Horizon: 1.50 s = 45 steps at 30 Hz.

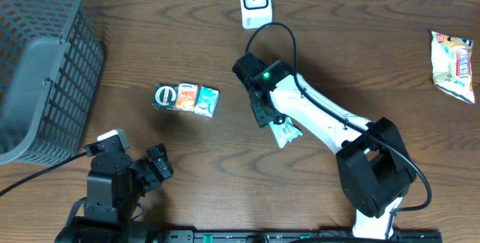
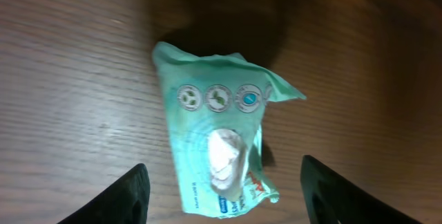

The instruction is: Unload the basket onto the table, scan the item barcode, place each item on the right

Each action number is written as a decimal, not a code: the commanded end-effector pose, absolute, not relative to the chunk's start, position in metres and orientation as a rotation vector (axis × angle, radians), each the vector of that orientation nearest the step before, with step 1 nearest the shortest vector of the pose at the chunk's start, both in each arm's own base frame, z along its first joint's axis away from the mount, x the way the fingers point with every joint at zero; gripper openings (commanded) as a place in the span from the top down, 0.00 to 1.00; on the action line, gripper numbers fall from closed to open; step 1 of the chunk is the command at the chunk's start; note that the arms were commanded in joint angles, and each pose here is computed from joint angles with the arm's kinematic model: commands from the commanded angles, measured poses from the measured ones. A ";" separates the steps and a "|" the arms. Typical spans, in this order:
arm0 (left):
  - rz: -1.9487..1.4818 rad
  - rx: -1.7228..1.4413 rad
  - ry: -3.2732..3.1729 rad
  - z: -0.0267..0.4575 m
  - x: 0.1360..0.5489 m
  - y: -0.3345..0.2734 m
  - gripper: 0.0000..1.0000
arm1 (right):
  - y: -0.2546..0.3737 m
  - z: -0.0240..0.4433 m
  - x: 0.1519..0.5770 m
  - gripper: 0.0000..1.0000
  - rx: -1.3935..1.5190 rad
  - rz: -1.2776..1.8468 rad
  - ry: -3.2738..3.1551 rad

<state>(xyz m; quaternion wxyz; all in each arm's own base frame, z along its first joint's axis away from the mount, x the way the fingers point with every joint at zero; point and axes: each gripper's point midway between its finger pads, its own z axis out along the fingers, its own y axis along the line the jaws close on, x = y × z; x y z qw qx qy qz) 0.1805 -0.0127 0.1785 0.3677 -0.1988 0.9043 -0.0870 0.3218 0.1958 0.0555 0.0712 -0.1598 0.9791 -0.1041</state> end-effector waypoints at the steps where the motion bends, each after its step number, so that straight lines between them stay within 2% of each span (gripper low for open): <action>1: -0.221 -0.511 2.315 0.180 0.180 -0.012 0.03 | 0.175 0.052 0.333 0.31 -0.368 -0.339 2.959; 5: -0.221 -0.511 2.315 0.180 0.180 -0.012 0.02 | 0.171 0.047 0.334 0.31 -0.330 -0.147 3.048; 11: -0.221 -0.511 2.315 0.180 0.180 -0.012 0.02 | 0.188 0.054 0.327 0.29 -0.527 0.522 3.102; 17: -0.221 -0.511 2.315 0.180 0.180 -0.012 0.03 | 0.187 0.045 0.319 0.28 -0.530 0.764 3.077; 22: -0.221 -0.511 2.315 0.180 0.180 -0.012 0.02 | 0.185 0.020 0.307 0.30 -0.509 0.794 3.082; 24: -0.221 -0.511 2.314 0.180 0.181 -0.012 0.03 | 0.183 0.008 0.302 0.36 -0.473 0.793 3.094; 28: -0.221 -0.510 2.315 0.180 0.180 -0.012 0.02 | 0.181 -0.006 0.296 0.64 -0.457 0.783 3.092; 31: -0.221 -0.510 2.315 0.180 0.180 -0.012 0.02 | 0.177 -0.006 0.300 0.72 -0.404 0.737 3.109; 32: -0.221 -0.511 2.315 0.180 0.180 -0.012 0.02 | 0.176 -0.005 0.302 0.79 -0.378 0.727 3.113; 34: -0.221 -0.510 2.315 0.180 0.180 -0.012 0.02 | 0.177 0.001 0.306 0.84 -0.367 0.727 3.108; 37: -0.221 -0.511 2.315 0.180 0.180 -0.012 0.02 | 0.177 0.013 0.316 0.99 -0.370 0.696 3.101; 40: -0.221 -0.511 2.315 0.180 0.180 -0.012 0.02 | 0.167 0.027 0.329 0.99 -0.371 0.524 3.116; 45: -0.221 -0.511 2.315 0.180 0.180 -0.012 0.03 | 0.134 0.046 0.350 0.99 -0.283 -0.052 3.088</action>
